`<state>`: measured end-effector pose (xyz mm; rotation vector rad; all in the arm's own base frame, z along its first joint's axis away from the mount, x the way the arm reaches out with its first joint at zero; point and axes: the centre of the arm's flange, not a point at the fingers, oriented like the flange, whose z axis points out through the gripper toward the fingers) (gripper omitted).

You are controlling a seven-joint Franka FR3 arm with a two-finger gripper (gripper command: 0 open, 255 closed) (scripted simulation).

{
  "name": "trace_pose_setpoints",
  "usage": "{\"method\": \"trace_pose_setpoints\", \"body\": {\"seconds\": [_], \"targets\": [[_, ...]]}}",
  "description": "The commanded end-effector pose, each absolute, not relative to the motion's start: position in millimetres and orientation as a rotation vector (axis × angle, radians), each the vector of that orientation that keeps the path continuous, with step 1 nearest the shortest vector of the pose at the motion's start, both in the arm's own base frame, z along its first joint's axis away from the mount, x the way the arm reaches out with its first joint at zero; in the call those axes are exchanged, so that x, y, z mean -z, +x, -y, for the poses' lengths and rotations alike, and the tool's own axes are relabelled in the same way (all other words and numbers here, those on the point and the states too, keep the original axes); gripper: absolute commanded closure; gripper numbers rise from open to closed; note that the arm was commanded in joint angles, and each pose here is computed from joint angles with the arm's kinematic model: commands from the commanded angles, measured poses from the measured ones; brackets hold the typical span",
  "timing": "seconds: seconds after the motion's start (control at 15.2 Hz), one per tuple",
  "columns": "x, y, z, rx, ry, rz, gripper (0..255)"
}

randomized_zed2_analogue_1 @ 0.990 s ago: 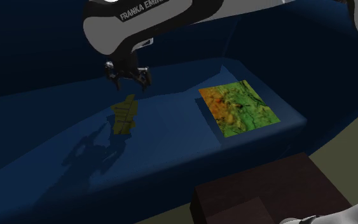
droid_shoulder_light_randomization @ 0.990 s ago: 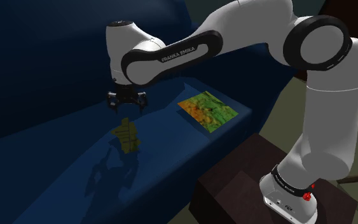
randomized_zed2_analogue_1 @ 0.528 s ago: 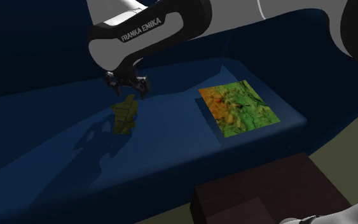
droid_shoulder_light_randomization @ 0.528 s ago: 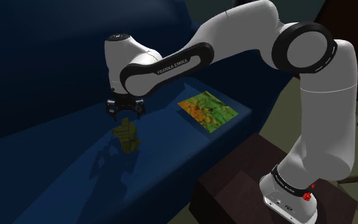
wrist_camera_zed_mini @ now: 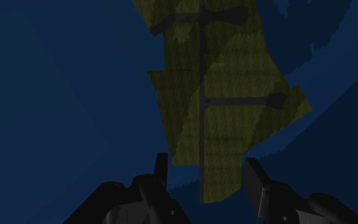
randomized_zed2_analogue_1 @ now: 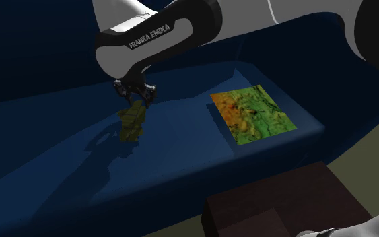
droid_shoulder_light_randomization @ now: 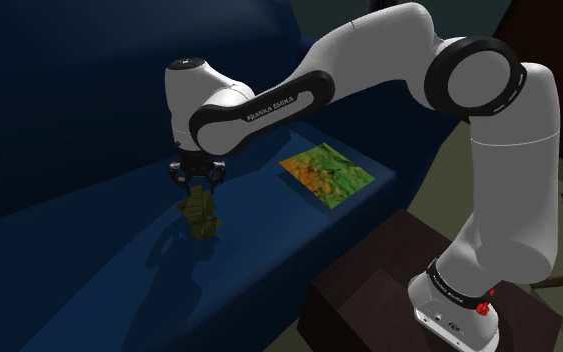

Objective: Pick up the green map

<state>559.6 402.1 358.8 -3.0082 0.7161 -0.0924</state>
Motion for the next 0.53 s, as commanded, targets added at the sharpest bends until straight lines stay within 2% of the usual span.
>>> {"method": "trace_pose_setpoints", "body": {"seconds": [0.0, 0.46], "targets": [[-358.2, 559.7, -402.0, 0.092, -3.009, -0.716, 255], [-373.8, 559.4, -401.7, 0.092, -3.009, -0.716, 255]]}}
